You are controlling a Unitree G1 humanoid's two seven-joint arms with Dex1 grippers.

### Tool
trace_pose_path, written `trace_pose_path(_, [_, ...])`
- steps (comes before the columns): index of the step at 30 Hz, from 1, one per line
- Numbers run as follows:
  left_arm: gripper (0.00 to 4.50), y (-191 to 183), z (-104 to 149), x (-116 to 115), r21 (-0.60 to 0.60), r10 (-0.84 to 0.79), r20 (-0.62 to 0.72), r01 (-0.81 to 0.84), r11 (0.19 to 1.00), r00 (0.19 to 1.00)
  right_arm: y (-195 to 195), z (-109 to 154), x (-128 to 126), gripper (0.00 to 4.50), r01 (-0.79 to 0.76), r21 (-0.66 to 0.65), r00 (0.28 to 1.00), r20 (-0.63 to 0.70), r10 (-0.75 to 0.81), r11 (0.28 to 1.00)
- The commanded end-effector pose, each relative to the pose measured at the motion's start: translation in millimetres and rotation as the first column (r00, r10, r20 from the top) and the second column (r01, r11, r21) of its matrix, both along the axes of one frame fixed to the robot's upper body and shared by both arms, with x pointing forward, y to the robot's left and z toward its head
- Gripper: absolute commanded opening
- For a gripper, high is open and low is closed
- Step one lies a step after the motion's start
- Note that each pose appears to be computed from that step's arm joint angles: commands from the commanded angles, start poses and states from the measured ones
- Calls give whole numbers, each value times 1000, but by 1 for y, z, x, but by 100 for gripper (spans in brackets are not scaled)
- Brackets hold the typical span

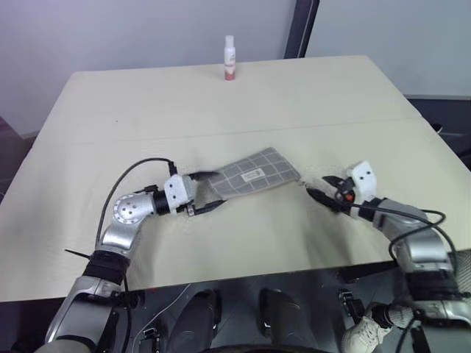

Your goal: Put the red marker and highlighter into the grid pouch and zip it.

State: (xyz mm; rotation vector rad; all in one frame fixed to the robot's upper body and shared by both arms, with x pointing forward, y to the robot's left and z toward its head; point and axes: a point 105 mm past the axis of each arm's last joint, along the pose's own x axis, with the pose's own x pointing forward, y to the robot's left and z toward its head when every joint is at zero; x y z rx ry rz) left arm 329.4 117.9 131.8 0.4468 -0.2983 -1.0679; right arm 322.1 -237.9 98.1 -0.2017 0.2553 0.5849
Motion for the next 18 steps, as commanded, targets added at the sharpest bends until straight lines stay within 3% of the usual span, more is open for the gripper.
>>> trace_pose_path(1, [450,28,11,2,-66,90,-35,-92,994,995,-4,18,-22,444,-78,-2,997,25,78,997])
trace_pose_path(7, [450,83,13,11,-154,278,-156,-301,941,948,4,41,-57,444,-194,62,979,70,190,979])
trace_pose_path(18, [450,150,17,39,-187,563,-182,-591,785,806,34,42,-83,444,-327,119,945,67,321,937])
